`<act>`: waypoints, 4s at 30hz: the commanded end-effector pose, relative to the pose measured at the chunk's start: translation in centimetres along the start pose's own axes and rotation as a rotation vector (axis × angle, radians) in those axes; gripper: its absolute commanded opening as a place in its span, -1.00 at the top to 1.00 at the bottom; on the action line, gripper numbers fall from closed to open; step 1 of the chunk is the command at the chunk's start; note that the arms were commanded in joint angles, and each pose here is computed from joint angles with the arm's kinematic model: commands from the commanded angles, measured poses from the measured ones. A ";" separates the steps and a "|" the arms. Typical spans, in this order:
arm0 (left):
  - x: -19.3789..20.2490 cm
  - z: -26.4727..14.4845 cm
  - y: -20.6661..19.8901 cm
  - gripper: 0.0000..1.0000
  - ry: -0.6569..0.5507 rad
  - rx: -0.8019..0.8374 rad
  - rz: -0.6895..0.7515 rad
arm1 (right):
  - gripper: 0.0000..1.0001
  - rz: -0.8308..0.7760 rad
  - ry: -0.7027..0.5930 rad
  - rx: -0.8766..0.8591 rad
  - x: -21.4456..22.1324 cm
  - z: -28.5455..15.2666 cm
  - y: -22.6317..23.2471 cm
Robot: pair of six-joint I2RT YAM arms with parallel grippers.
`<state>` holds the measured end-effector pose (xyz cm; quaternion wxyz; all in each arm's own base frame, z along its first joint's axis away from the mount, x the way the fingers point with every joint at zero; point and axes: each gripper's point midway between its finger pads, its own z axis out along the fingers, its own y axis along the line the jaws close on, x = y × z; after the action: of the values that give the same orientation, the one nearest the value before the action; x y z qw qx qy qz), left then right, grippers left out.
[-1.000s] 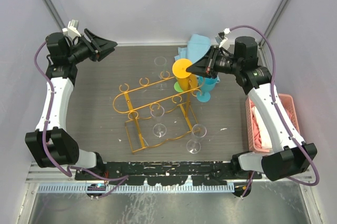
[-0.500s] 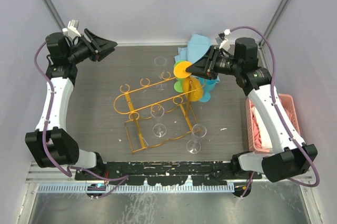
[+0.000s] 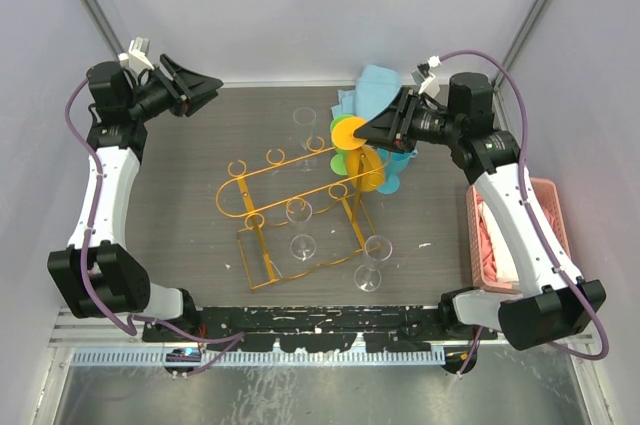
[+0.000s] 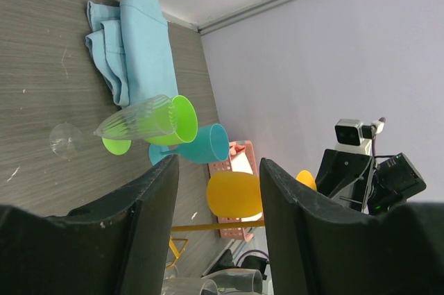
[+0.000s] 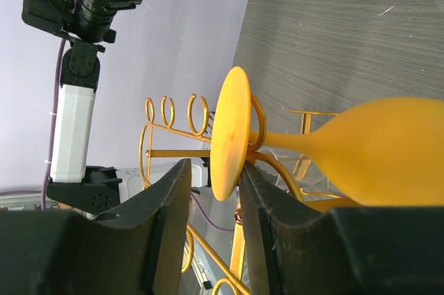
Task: Place the wine glass upside down on the wine glass rack
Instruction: Turn the wine glass upside down at the wine rack, then pick up the wine glass at the center of the board.
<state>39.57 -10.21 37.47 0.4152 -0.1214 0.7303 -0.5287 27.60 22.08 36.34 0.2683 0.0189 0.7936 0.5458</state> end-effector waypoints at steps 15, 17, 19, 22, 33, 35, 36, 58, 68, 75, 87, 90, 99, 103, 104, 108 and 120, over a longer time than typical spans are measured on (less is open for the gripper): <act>-0.4 -1.0 -2.2 -0.05 -0.024 0.051 0.065 | -0.03 -0.039 -0.013 0.041 1.2 -1.7 0.5; -0.3 -0.9 -2.2 -0.05 -0.022 0.051 0.061 | -0.03 -0.042 -0.018 0.043 1.2 -1.9 0.6; -0.3 -1.0 -2.3 -0.05 -0.024 0.053 0.064 | -0.03 -0.043 -0.016 0.044 1.4 -2.0 0.6; -0.3 -1.0 -2.2 -0.05 -0.023 0.051 0.064 | -0.03 -0.042 -0.021 0.047 1.5 -2.3 0.5; -0.3 -1.0 -2.2 -0.05 -0.024 0.051 0.064 | -0.04 -0.072 -0.076 0.054 1.4 -3.9 1.6; -0.3 -1.0 -2.2 -0.05 -0.025 0.051 0.063 | -0.04 -0.077 -0.088 0.064 1.3 -4.2 1.7; -0.3 -1.0 -2.2 -0.05 -0.024 0.051 0.063 | -0.03 -0.083 -0.096 0.069 1.2 -4.4 1.8; 0.2 0.4 -0.9 -0.05 0.025 -0.094 0.124 | -0.05 -0.291 -0.579 0.216 -4.7 -11.2 5.1; 3.2 4.4 0.9 -0.04 0.206 -0.299 0.289 | -0.08 -0.309 -0.620 0.249 -5.1 -11.4 3.9; 4.6 7.9 2.3 -0.03 0.330 -0.412 0.375 | -0.10 -0.340 -0.642 0.265 -5.7 -11.8 4.2; 6.3 11.1 4.4 -0.02 0.364 -0.528 0.456 | -0.11 -0.326 -0.620 0.284 -6.0 -11.0 3.3; 6.1 11.5 4.3 -0.01 0.343 -0.529 0.460 | -0.11 -0.324 -0.611 0.284 -5.9 -10.8 3.0; 8.0 12.7 4.6 -0.01 0.364 -0.553 0.492 | -0.12 -0.315 -0.588 0.287 -5.6 -10.2 2.3; 8.5 13.3 4.3 -0.01 0.349 -0.540 0.494 | -0.11 -0.313 -0.580 0.286 -5.5 -10.0 2.1; 8.6 13.5 4.2 -0.01 0.344 -0.534 0.494 | -0.12 -0.312 -0.579 0.285 -5.4 -10.0 2.1; 9.2 13.9 4.1 -0.01 0.347 -0.530 0.495 | -0.12 -0.317 -0.579 0.285 -5.4 -10.1 2.2; 11.1 15.0 5.0 0.00 0.372 -0.554 0.521 | -0.12 -0.317 -0.584 0.280 -5.1 -10.3 2.3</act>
<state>44.00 -24.45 25.70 0.3221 0.0588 0.9223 -0.2055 27.08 12.60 41.30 0.5312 0.1012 0.7664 0.3467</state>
